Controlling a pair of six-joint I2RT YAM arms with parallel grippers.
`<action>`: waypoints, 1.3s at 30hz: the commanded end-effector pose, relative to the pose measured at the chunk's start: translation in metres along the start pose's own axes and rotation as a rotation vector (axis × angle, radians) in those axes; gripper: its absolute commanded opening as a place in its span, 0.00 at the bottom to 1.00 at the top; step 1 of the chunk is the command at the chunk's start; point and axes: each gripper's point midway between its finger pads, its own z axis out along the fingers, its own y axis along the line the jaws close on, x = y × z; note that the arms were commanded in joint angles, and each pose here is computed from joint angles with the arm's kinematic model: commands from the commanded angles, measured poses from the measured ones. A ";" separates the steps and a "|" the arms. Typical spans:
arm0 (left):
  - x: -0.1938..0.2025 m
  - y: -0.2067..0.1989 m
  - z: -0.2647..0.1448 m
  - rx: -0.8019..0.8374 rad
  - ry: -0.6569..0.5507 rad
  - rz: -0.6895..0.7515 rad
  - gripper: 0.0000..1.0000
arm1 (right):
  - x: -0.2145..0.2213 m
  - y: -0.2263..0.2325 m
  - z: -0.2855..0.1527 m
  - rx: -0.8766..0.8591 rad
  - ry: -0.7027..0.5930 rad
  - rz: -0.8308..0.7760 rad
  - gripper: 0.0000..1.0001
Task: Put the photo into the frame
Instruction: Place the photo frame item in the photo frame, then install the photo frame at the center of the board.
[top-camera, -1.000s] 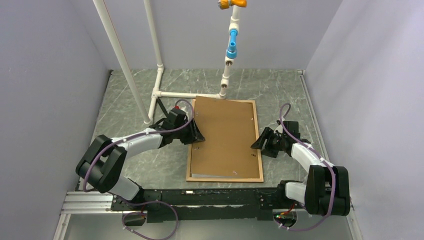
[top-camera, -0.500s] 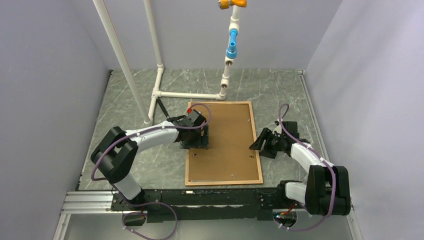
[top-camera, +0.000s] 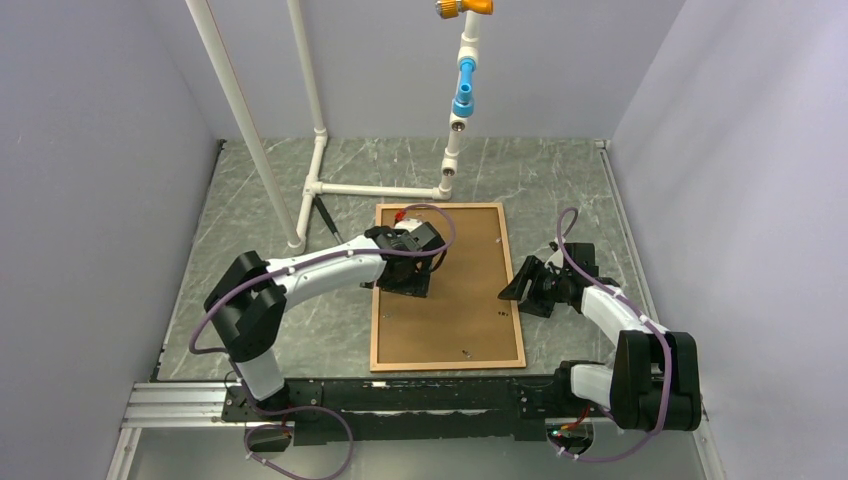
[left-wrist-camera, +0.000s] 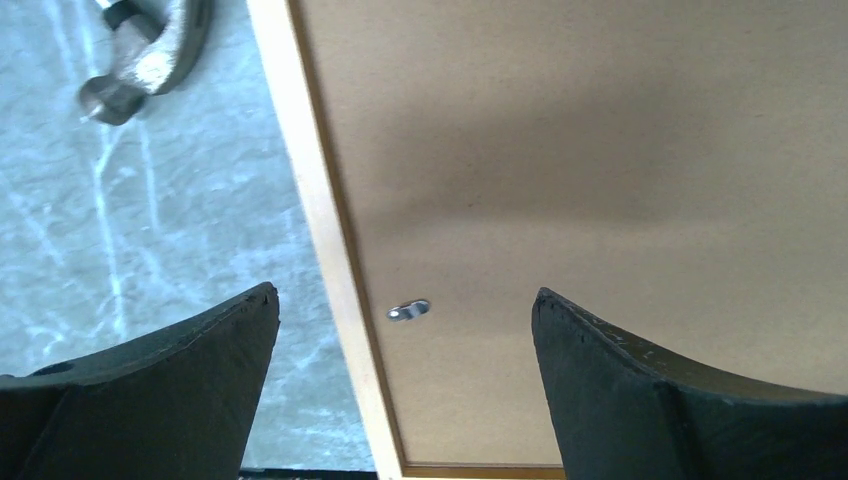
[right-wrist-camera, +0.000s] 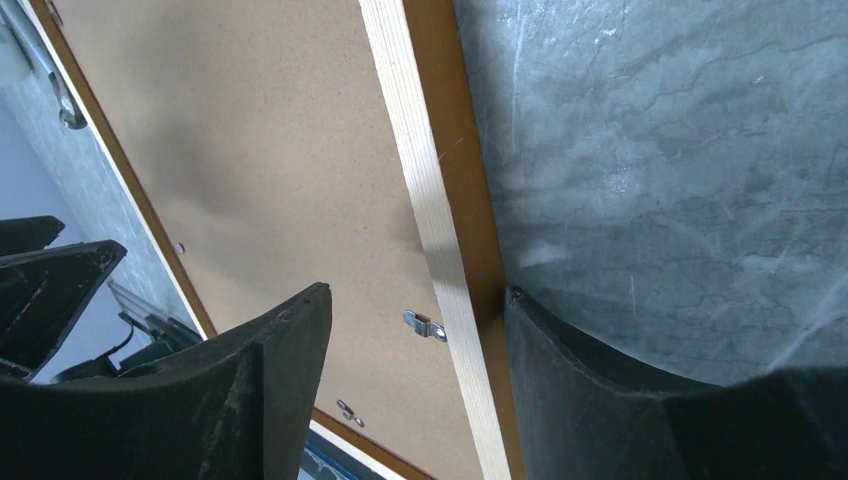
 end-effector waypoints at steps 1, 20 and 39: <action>-0.003 0.026 -0.010 -0.137 -0.027 0.012 0.99 | -0.004 0.009 -0.003 -0.023 0.003 -0.010 0.66; 0.045 0.008 0.015 0.294 0.007 -0.127 0.97 | -0.001 0.006 -0.003 -0.012 0.003 -0.004 0.66; 0.053 0.025 0.033 0.177 0.042 -0.100 0.64 | 0.001 0.006 -0.002 -0.013 0.007 0.001 0.66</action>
